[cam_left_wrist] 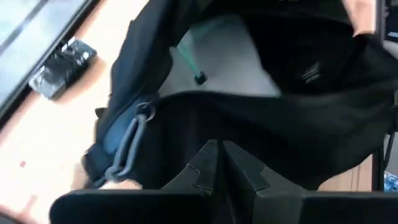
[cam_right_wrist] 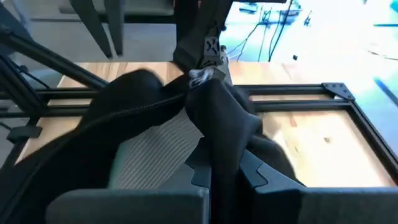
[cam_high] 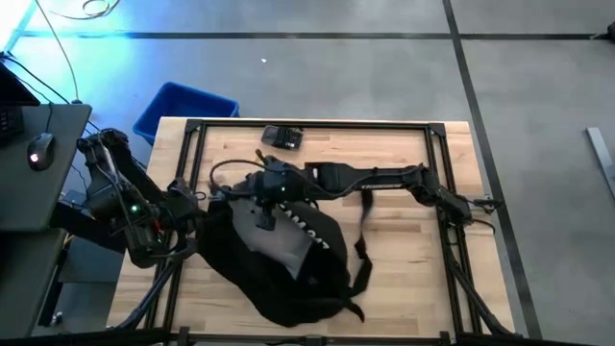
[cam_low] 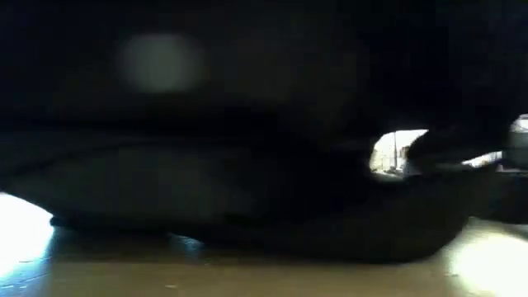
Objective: Unpack backpack
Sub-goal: Put the transparent zip bag into the black backpack, then put the phone into the black backpack
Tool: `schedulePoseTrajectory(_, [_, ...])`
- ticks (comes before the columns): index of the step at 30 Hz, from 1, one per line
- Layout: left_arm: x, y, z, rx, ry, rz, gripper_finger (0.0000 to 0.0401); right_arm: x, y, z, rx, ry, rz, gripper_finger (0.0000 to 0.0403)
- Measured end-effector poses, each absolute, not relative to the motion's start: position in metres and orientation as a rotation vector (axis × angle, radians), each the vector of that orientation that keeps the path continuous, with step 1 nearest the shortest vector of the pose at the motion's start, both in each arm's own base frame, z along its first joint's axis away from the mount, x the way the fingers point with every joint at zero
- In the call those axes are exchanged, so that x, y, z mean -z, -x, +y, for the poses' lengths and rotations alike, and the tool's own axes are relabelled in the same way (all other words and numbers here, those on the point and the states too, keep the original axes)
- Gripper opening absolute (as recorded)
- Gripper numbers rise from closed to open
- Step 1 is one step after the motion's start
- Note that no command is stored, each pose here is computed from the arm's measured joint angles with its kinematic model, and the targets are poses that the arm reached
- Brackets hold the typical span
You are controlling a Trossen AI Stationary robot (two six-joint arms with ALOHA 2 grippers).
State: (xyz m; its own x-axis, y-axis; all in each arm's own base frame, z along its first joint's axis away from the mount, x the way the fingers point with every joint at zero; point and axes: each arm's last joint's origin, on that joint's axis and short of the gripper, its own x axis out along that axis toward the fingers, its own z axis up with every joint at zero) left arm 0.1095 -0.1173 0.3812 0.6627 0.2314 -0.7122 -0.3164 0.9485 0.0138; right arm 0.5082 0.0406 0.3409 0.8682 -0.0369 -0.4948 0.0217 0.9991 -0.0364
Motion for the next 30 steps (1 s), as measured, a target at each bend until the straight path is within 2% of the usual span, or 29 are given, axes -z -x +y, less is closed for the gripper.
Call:
schedulePoseTrajectory(4, [-0.383,-0.107,-0.119,-0.262,0.068,0.814,0.0005,-0.323,-0.508,0.042,0.014,-0.012,0.592,0.0003])
schedulePoseTrajectory(8, [-0.382,-0.107,-0.119,-0.249,0.068,0.835,0.0005,-0.309,-0.507,0.052,0.053,-0.028,0.639,0.0032])
schedulePoseTrajectory(18, [-0.382,-0.107,-0.119,-0.254,0.073,0.835,0.0005,-0.352,-0.499,0.057,0.054,-0.009,0.508,0.0201])
schedulePoseTrajectory(21, [-0.382,-0.107,-0.119,-0.253,0.071,0.835,0.0005,-0.360,-0.492,0.074,0.012,0.000,0.505,0.0237])
schedulePoseTrajectory(26, [-0.381,-0.109,-0.122,-0.197,-0.022,0.839,0.0012,-0.367,-0.475,0.124,-0.165,-0.079,0.538,0.0251])
schedulePoseTrajectory(30, [-0.371,-0.113,-0.126,-0.168,-0.044,0.853,0.0037,-0.351,-0.454,0.172,-0.281,-0.177,0.724,0.0252])
